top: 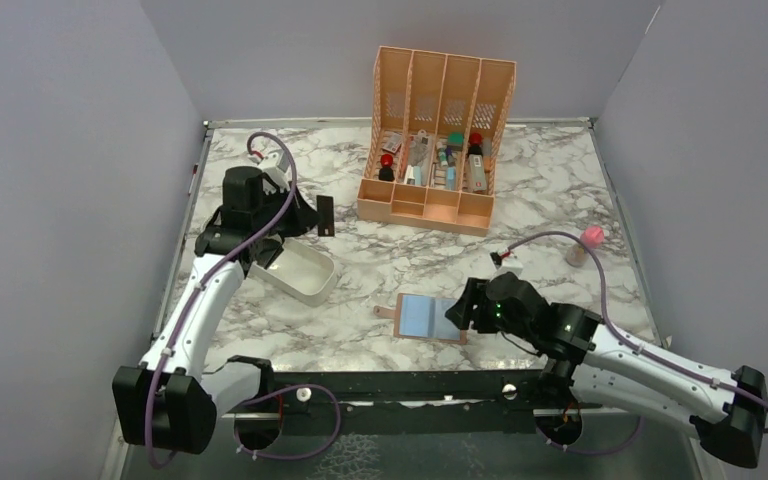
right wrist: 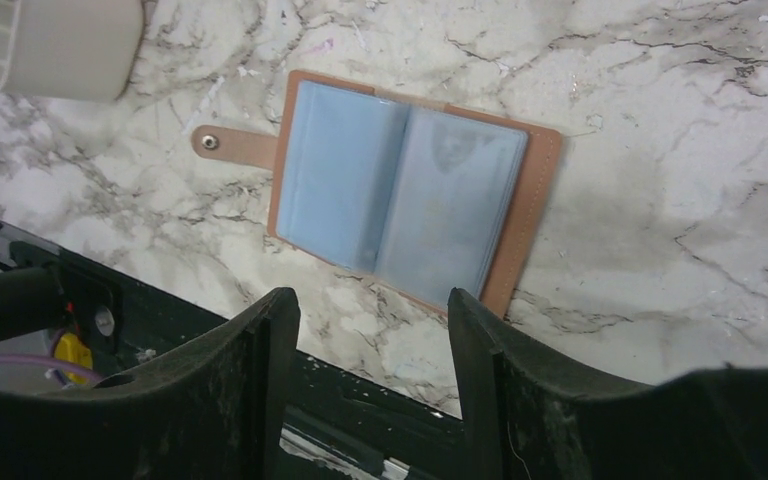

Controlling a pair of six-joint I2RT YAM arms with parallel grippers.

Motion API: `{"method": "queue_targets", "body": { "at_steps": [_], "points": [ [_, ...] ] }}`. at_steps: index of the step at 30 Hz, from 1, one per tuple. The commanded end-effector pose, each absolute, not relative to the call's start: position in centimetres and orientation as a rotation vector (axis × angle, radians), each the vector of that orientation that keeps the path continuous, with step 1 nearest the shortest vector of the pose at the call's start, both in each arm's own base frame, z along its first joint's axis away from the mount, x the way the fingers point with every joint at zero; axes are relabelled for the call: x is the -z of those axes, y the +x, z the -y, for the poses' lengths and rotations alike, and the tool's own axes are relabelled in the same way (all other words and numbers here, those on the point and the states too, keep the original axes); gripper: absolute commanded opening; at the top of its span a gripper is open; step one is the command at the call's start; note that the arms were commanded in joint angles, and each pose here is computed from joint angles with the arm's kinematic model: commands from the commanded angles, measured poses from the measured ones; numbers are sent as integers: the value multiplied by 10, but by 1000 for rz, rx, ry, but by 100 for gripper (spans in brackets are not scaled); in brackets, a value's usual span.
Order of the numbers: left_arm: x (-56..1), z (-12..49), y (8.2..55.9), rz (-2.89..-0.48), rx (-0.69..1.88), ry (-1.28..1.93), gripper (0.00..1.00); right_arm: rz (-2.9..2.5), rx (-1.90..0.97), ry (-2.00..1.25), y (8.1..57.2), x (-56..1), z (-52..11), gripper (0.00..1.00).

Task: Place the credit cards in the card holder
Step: Insert the credit card into the card holder.

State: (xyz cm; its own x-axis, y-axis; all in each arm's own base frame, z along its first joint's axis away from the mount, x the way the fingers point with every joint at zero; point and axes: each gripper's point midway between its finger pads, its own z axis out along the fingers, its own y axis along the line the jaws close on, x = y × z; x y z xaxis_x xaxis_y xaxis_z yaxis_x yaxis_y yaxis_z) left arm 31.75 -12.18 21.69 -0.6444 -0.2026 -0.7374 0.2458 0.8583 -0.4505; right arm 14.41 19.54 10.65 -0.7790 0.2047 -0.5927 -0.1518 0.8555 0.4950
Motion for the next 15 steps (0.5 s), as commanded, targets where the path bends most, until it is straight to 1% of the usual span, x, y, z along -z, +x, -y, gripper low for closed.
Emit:
{"method": "queue_targets", "body": {
  "at_steps": [1,6,11,15],
  "points": [
    [-223,163,288,-2123,1035,-32,0,-2382,-662,12,151,-109,-203,62],
    [-195,188,264,-2094,1159,-106,0,-2440,-521,-61,161,-82,-206,61],
    [-170,217,241,-2154,1186,-98,0,-2481,-327,-26,170,-64,-192,60],
    [-164,237,229,-2137,1261,-136,0,-2490,-236,-24,176,-54,-183,53]
  ]
}}
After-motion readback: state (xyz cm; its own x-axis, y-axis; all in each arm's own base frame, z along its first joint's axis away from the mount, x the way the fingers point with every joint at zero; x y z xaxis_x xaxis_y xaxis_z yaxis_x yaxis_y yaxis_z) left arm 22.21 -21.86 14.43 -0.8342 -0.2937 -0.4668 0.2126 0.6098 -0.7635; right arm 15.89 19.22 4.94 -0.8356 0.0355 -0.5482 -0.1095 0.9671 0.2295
